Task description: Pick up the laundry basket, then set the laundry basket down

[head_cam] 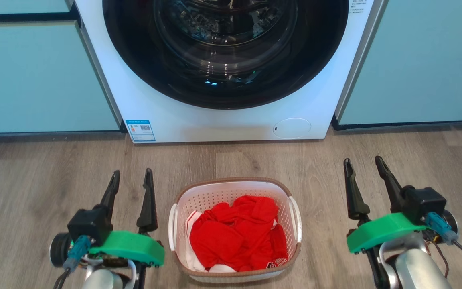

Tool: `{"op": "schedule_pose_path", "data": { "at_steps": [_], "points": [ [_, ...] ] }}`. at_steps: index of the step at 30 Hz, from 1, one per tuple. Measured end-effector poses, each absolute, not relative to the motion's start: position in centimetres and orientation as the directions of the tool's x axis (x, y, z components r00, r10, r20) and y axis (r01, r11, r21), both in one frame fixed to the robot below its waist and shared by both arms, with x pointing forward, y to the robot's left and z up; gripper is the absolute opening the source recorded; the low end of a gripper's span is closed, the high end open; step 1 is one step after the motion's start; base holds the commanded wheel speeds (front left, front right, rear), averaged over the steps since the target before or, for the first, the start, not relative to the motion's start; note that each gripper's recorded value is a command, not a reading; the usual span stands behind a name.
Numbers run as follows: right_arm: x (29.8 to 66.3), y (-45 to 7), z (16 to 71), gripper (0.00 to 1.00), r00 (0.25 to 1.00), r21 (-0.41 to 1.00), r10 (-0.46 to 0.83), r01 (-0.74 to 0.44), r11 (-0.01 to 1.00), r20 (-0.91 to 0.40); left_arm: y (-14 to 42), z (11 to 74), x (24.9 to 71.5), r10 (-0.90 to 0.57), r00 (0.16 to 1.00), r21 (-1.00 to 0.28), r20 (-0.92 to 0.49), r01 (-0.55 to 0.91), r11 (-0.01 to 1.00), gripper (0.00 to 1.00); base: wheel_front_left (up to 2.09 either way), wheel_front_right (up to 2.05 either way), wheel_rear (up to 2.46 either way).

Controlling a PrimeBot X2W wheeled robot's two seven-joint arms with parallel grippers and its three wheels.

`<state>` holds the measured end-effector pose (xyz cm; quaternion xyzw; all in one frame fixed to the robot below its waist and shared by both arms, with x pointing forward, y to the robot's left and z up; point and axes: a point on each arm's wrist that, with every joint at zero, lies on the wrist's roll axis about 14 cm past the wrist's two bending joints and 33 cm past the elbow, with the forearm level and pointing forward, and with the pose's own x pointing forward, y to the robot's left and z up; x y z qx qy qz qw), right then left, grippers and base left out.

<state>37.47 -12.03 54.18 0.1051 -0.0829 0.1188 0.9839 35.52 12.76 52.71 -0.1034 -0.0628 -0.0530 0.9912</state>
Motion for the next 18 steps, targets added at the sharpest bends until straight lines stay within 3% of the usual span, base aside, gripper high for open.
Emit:
{"op": "schedule_pose_path", "data": {
  "at_steps": [18],
  "points": [
    [37.34,-12.04,53.84,1.0,0.96,0.188,0.217,-0.249,0.95,0.178,12.6,52.42,35.59,-0.097,0.987,-0.224,0.126,0.123,0.967,1.0,0.0,0.0,0.0]
  ]
}}
